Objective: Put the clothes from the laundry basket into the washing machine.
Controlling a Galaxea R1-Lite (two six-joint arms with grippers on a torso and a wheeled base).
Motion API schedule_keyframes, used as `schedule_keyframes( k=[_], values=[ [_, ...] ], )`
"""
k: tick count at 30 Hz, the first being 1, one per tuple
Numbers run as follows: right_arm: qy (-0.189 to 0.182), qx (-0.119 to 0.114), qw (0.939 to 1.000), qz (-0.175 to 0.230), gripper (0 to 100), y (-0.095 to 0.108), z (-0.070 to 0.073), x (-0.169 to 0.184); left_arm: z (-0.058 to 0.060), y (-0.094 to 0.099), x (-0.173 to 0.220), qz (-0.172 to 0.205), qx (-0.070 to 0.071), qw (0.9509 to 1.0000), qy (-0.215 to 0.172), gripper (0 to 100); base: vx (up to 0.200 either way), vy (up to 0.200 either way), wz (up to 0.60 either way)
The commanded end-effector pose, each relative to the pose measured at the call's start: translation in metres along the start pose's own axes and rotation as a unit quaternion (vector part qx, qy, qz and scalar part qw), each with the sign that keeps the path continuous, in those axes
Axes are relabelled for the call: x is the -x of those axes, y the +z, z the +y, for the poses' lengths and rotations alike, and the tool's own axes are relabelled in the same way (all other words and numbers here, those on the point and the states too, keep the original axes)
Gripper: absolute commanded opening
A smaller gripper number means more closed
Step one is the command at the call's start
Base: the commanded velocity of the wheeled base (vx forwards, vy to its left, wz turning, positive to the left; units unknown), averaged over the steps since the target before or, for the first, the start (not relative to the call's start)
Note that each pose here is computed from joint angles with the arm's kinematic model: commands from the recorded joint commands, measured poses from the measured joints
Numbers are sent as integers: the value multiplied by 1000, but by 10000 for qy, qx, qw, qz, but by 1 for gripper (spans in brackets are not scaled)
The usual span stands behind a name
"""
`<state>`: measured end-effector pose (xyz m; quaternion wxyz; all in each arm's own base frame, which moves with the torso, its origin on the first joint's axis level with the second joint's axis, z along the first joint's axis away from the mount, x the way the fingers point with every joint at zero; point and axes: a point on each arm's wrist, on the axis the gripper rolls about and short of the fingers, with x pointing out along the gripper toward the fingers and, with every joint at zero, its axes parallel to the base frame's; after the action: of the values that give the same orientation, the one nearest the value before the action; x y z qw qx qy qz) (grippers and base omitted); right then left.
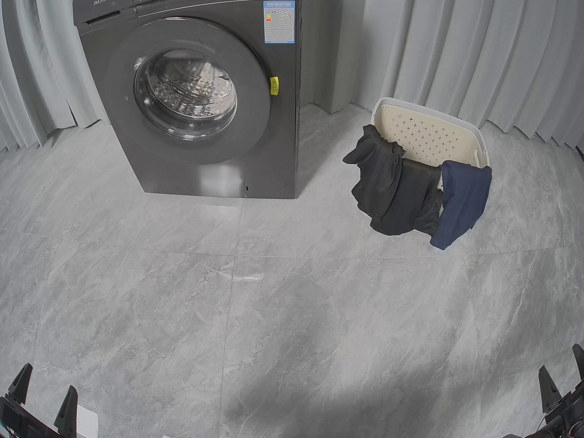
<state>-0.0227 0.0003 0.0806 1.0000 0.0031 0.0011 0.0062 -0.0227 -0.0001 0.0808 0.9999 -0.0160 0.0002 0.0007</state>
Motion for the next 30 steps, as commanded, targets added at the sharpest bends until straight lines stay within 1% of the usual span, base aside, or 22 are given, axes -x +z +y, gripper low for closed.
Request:
schedule_keyframes(
  k=[1, 13, 16, 22, 30],
  values=[
    [7, 0, 10000, -3, 100, -5, 0, 0, 0, -5, 0, 21, 2, 10000, 1, 100, 200, 0, 0],
    [7, 0, 10000, -3, 100, -5, 0, 0, 0, -5, 0, 21, -6, 10000, 1, 100, 200, 0, 0],
    [15, 8, 10000, -3, 100, -5, 0, 0, 0, -5, 0, 21, -14, 10000, 1, 100, 0, 0, 0],
    [23, 8, 10000, -3, 100, -5, 0, 0, 0, -5, 0, 21, -21, 10000, 1, 100, 0, 0, -600],
    [23, 8, 10000, -3, 100, -5, 0, 0, 0, -5, 0, 21, -21, 10000, 1, 100, 0, 0, 0]
  ],
)
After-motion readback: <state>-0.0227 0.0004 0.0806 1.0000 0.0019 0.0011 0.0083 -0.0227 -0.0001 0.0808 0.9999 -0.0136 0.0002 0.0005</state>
